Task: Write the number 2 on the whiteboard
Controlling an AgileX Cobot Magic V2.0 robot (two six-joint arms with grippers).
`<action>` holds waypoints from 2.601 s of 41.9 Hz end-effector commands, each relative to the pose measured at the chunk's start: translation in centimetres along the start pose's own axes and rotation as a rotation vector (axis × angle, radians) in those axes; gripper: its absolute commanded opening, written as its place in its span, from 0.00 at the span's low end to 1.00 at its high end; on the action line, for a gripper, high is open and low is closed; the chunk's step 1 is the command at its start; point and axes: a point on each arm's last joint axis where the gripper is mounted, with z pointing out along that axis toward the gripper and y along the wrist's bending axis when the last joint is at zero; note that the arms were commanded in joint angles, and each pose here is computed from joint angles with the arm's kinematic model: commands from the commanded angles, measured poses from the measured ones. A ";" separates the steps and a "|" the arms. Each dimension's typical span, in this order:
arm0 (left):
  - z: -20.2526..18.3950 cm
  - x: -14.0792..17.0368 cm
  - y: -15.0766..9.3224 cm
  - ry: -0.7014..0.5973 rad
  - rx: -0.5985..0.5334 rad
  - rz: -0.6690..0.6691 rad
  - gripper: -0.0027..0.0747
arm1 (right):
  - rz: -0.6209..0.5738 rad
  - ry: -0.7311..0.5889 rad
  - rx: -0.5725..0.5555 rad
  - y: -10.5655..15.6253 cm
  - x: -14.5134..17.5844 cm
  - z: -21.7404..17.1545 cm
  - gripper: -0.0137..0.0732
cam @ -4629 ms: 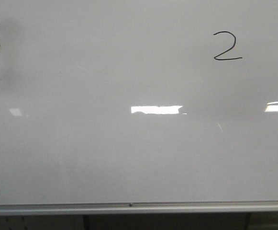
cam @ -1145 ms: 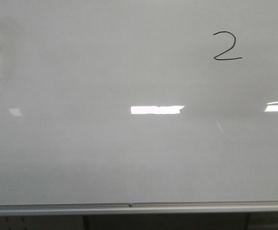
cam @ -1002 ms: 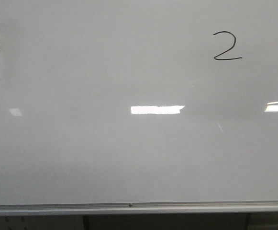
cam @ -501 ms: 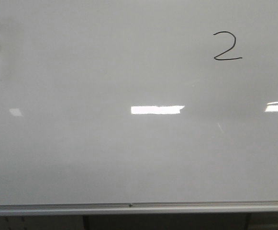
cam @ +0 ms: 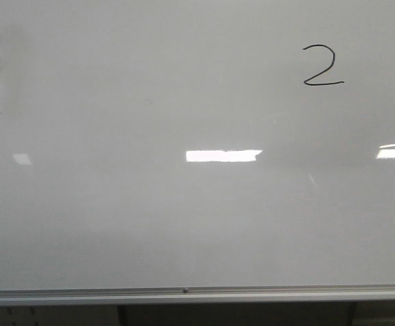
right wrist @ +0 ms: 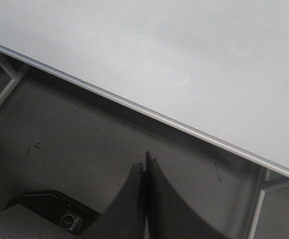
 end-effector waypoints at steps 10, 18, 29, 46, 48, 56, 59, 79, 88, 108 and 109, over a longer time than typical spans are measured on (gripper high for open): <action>-0.1 -0.1 0.0 -0.081 0.001 -0.010 0.01 | -0.004 -0.087 0.011 -0.1 -1.1 -0.5 0.08; -0.1 -0.1 -0.1 -0.080 0.029 -0.014 0.01 | -0.004 -0.087 0.011 -0.1 -1.1 -0.5 0.08; -0.1 -0.1 -0.1 -0.080 0.029 -0.014 0.01 | -0.004 -0.087 0.011 -0.1 -1.1 -0.5 0.08; -0.1 -0.1 -0.1 -0.080 0.029 -0.014 0.01 | -0.004 -0.087 0.011 -0.1 -1.1 -0.5 0.08; -0.1 -0.1 -0.1 -0.080 0.029 -0.014 0.01 | -0.004 -0.087 0.011 -0.1 -1.1 -0.5 0.08; -0.1 -0.1 -0.1 -0.080 0.029 -0.014 0.01 | -0.004 -0.087 0.011 -0.1 -1.1 -0.5 0.08; -0.1 -0.1 -0.1 -0.080 0.029 -0.014 0.01 | -0.004 -0.087 0.011 -0.1 -1.1 -0.5 0.08; -0.1 -0.1 -0.1 -0.080 0.026 -0.014 0.01 | -0.024 -0.371 0.129 -0.7 1.9 0.1 0.08; -0.1 -0.1 -0.1 -0.080 0.026 -0.014 0.01 | 0.072 -0.574 0.261 -1.5 6.0 3.5 0.08; -0.1 -0.1 -0.1 -0.080 0.026 -0.014 0.01 | 0.079 -0.870 0.429 -2.5 12.3 8.5 0.08; -0.1 -0.1 -0.1 -0.080 0.026 -0.014 0.01 | 0.078 -0.874 0.430 -2.5 12.3 8.5 0.08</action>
